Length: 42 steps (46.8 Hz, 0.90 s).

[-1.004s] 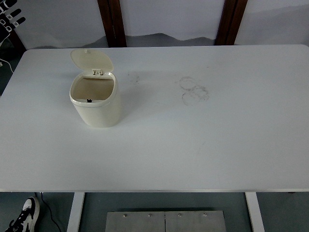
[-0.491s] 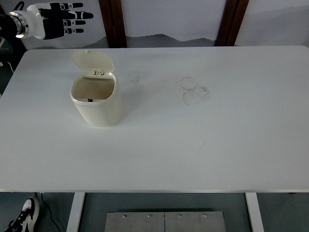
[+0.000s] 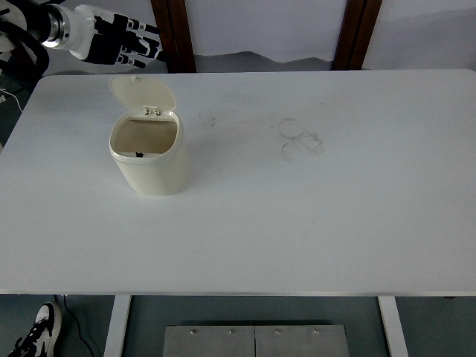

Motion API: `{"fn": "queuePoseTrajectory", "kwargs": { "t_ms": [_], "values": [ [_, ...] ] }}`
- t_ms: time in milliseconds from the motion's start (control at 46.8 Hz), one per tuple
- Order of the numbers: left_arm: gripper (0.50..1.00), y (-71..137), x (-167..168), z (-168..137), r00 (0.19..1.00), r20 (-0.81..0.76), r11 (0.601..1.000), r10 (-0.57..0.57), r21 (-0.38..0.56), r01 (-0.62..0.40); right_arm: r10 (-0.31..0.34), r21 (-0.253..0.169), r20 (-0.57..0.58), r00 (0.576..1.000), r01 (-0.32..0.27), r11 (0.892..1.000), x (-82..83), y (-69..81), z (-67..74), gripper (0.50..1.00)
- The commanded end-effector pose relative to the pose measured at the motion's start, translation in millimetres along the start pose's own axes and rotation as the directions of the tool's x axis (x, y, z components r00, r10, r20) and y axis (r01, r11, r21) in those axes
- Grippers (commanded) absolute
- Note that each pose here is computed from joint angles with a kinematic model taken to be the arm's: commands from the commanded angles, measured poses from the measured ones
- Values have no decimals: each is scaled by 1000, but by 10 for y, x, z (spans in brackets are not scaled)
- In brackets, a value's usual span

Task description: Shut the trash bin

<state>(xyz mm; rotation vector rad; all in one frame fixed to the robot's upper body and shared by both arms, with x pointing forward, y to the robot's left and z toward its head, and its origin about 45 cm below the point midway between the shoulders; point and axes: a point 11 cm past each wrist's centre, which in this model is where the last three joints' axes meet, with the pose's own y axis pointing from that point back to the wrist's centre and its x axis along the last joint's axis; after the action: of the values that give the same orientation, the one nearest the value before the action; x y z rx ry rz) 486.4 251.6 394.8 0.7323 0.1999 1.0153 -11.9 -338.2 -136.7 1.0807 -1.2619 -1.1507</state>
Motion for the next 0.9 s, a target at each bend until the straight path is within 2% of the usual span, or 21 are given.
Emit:
{"fn": "queuePoseTrajectory", "kwargs": {
  "t_ms": [0, 85, 577, 876],
  "values": [
    [1000, -1, -51, -43, 1000, 26, 998, -6, 57, 5, -1, 0, 0, 1000, 1, 1000, -2, 0, 1, 995],
    [1000, 10, -73, -34, 999, 39, 996, -9, 87, 5, -1, 0, 0, 1000, 1, 1000, -2, 0, 1, 995],
    [1000, 110, -169, 179, 996, 81, 998, -21, 57, 16, 0, 0, -3, 1000, 0, 1000, 0, 0, 0, 995],
    [1000, 174, -244, 224, 988, 154, 997, -19, 83, 6, 1, 0, -8, 1000, -1, 1000, 1, 0, -7, 995]
  ]
}}
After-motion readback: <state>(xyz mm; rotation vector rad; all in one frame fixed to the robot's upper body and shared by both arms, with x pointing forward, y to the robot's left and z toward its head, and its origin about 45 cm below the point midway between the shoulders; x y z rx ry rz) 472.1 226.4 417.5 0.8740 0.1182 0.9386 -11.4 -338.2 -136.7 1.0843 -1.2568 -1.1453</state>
